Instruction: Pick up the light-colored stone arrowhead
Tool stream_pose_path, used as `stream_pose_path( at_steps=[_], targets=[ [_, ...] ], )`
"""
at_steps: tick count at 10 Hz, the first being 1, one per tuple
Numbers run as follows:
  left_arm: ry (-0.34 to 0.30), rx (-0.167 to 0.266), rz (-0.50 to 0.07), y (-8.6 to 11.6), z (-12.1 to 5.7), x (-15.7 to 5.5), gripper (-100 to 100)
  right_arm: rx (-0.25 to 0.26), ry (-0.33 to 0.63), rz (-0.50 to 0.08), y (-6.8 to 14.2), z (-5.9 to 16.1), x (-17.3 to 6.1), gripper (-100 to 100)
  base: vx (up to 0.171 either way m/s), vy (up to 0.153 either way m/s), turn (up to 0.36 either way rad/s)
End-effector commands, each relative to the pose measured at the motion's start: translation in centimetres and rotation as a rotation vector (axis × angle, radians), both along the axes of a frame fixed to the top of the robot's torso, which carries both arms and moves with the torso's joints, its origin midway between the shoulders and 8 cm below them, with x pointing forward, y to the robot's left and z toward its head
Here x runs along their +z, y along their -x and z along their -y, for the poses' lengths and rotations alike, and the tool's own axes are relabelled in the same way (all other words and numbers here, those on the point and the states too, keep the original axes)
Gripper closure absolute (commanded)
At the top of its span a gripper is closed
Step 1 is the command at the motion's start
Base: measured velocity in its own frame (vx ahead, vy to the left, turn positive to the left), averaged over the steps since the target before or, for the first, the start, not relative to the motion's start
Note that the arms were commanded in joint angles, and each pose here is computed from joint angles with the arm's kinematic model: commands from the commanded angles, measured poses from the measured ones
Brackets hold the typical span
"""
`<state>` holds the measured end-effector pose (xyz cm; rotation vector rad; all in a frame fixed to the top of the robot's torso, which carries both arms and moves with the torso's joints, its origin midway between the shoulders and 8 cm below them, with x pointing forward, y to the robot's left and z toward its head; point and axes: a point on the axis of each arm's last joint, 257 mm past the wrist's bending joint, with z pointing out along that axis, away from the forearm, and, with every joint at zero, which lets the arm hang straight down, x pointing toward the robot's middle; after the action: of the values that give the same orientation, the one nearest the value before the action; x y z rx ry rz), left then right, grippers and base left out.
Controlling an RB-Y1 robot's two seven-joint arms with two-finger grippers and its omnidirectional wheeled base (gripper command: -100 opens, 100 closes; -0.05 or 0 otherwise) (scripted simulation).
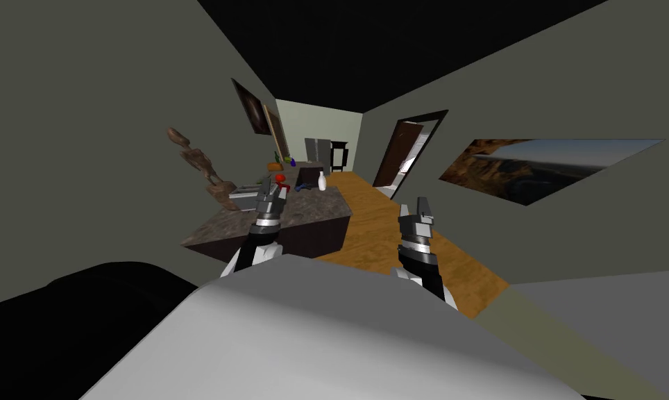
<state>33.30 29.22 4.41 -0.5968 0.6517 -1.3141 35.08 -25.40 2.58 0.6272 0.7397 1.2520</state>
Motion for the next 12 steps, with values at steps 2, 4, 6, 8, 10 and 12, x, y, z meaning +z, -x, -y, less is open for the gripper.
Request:
stream_pose_path(
  at_steps=[2,4,6,8,10,12],
  targets=[
    [-0.04,0.002,-0.096,-2.3,-1.8,-1.9,-100,0.0,0.0,0.0,0.0,0.0,0.0,0,-0.111,-0.062,-0.028],
    [-0.055,0.009,-0.156,-3.5,-2.9,-3.0,-100,0.0,0.0,0.0,0.0,0.0,0.0,0,-0.079,-0.056,-0.012],
    [-0.066,0.019,-0.21,-4.6,-4.2,-4.0,-100,0.0,0.0,0.0,0.0,0.0,0.0,0,-0.083,-0.063,-0.025],
    [-0.075,0.033,-0.264,-5.6,-5.6,-4.9,-100,0.0,0.0,0.0,0.0,0.0,0.0,0,-0.059,-0.048,-0.019],
    [-0.081,0.05,-0.319,-6.6,-7.3,-5.8,-100,0.0,0.0,0.0,0.0,0.0,0.0,0,-0.055,-0.036,-0.026],
    [-0.082,0.07,-0.376,-7.6,-9.1,-6.7,-100,0.0,0.0,0.0,0.0,0.0,0.0,0,-0.05,-0.048,-0.023]
  ],
)
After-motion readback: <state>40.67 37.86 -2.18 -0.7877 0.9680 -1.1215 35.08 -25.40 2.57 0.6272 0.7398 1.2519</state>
